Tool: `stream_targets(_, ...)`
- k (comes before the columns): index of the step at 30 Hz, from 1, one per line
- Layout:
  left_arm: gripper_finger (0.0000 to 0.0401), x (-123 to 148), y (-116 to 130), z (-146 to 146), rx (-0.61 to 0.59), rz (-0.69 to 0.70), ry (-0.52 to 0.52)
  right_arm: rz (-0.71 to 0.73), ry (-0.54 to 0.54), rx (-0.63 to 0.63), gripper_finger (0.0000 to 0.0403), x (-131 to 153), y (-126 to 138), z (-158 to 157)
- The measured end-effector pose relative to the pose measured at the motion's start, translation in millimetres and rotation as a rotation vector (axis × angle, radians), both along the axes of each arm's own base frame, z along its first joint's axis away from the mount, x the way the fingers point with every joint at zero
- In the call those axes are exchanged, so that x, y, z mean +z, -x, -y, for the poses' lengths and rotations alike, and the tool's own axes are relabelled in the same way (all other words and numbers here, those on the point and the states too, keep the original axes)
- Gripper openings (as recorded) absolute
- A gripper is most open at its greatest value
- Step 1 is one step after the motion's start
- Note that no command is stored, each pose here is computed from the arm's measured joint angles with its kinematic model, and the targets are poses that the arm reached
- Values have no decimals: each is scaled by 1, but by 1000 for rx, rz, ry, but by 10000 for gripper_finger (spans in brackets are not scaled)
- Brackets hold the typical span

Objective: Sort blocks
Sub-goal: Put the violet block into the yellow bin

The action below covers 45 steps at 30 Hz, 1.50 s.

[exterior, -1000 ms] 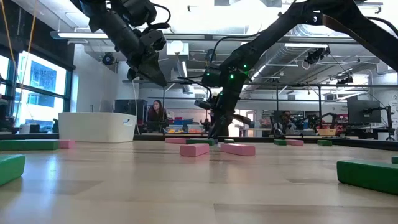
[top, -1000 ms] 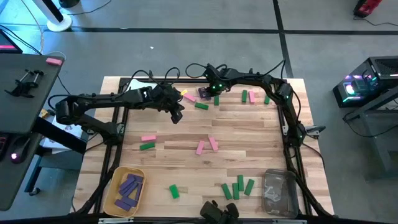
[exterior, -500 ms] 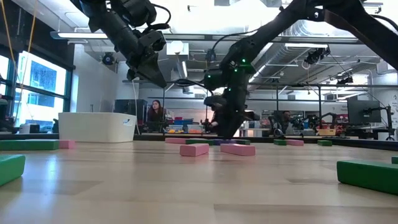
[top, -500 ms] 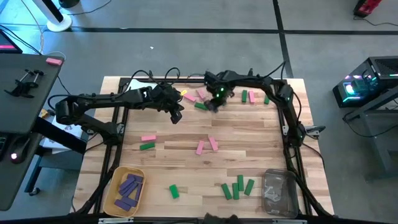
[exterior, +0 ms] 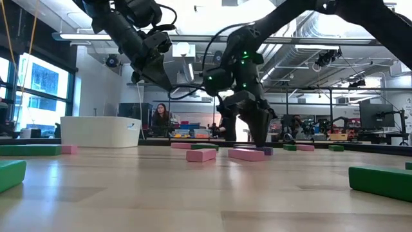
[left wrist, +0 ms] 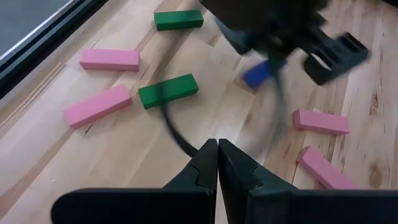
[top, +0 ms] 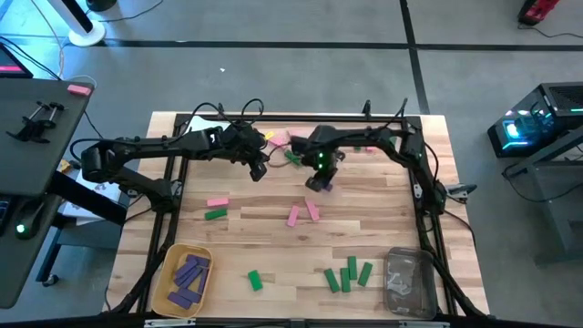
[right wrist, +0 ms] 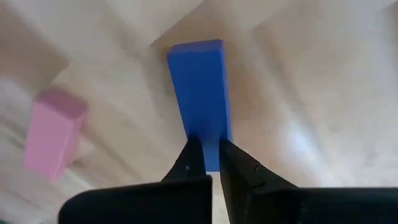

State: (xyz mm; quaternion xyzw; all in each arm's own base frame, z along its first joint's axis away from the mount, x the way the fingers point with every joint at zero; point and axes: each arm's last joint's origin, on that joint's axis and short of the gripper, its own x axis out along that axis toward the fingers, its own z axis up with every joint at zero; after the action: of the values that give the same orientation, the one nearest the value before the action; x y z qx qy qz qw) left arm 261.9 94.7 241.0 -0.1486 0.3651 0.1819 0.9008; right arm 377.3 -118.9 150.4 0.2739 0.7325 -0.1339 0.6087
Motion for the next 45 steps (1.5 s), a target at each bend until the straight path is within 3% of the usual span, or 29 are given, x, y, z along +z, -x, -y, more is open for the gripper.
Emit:
stream_targets(3, 0, 0, 0, 0, -8, -1, -8, 60, 40, 8, 0, 16, -3, -9)
stream_targets(10, 0, 0, 0, 0, -31, -8, -28, 221, 145, -16, 0, 94, 19, -20)
stream_targets(16, 0, 1, 0, 0, -33, -4, -30, 337, 163, 152, 0, 121, 23, -47)
stream_targets(23, 0, 1, 0, 0, -33, -4, -30, 422, 168, 160, 26, 105, 5, -58)
stream_targets(30, 0, 1, -1, 0, -57, 5, -20, 385, 164, 184, 139, 65, 10, -60)
stream_targets(35, 0, 5, -2, -1, -79, 9, -49, 359, 342, 353, 208, 39, 14, -67)
stream_targets(39, 0, 8, -1, -4, -76, 16, -63, 354, 385, 327, 223, 25, 18, -67)
stream_targets(45, 0, 9, 0, -10, -57, 19, -63, 340, 290, 211, 222, 7, 28, -66)
